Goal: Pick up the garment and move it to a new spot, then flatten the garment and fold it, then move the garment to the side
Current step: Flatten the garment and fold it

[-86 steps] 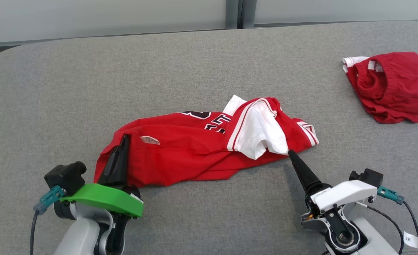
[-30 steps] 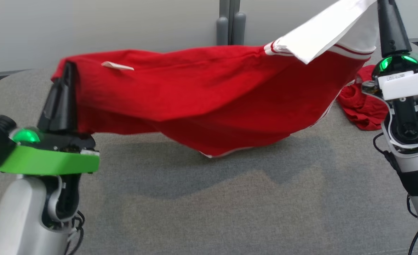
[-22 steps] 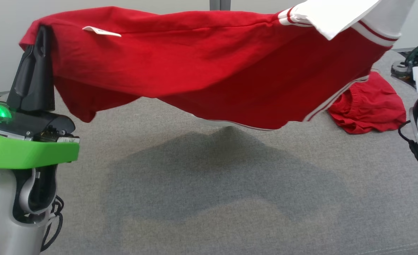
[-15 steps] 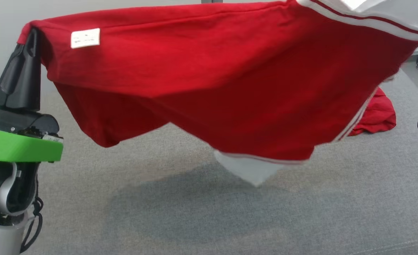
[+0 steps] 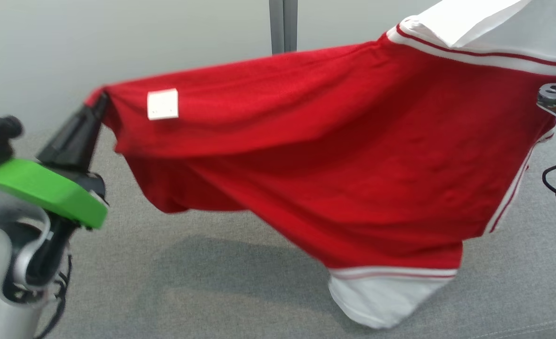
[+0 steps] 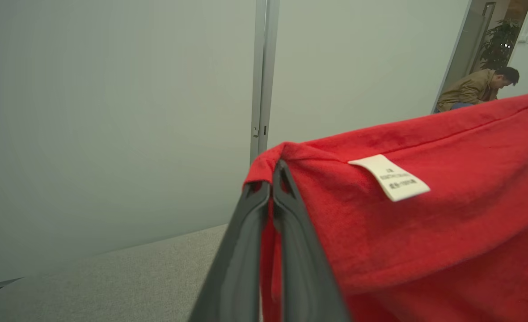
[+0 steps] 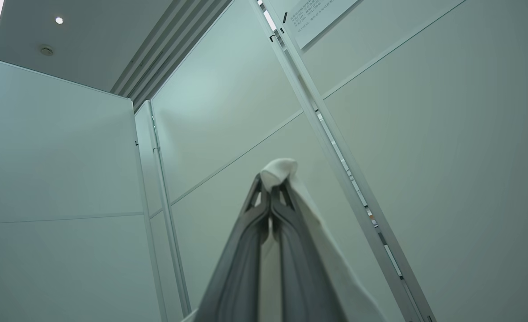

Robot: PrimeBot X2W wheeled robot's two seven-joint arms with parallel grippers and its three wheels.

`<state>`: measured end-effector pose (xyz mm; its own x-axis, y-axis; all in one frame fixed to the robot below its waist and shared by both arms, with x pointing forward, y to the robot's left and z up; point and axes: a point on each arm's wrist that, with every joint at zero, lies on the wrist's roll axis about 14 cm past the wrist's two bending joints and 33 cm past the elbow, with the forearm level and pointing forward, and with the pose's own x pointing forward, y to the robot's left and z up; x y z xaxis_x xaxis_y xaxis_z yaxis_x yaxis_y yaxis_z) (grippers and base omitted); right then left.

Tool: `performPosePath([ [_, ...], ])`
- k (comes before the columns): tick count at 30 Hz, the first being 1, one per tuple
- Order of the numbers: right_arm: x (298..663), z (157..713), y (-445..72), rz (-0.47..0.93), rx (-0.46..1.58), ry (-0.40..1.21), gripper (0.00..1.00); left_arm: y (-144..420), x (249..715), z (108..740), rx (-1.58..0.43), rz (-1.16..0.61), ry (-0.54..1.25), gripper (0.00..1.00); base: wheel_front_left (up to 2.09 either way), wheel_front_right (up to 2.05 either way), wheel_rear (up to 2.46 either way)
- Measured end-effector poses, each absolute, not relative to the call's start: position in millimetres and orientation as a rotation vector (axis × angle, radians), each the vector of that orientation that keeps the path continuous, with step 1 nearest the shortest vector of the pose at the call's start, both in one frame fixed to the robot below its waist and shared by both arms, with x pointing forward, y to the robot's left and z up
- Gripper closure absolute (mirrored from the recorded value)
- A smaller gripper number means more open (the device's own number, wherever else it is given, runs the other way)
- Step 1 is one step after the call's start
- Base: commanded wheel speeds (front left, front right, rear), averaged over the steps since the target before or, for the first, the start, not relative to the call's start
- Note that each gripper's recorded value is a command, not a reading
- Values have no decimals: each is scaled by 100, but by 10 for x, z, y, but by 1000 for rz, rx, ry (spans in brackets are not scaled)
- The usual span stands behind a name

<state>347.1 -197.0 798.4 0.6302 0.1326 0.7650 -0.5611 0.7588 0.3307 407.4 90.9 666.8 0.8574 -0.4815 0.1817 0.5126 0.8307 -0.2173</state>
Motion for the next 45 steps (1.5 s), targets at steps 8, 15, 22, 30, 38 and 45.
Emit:
performPosePath([
  [8,3486,8160,-1912,436,609,-852,100,786,3987,7593,-302,-605,-405,100,0,0,0],
  [15,3574,8020,-1866,424,608,-805,100,822,4072,6694,-274,-557,-117,100,0,0,0],
  [22,3614,7990,-1858,420,616,-794,100,786,4052,6754,-284,-570,-130,100,0,0,0],
  [30,3719,7886,-1915,372,599,-760,100,788,4091,6668,-297,-571,-80,100,0,0,0],
  [38,4031,7534,-1931,307,585,-608,100,826,4224,6223,-271,-534,114,100,0,0,0],
  [45,4253,7113,-1762,307,592,-452,100,757,4246,6001,-314,-547,200,100,0,0,0],
])
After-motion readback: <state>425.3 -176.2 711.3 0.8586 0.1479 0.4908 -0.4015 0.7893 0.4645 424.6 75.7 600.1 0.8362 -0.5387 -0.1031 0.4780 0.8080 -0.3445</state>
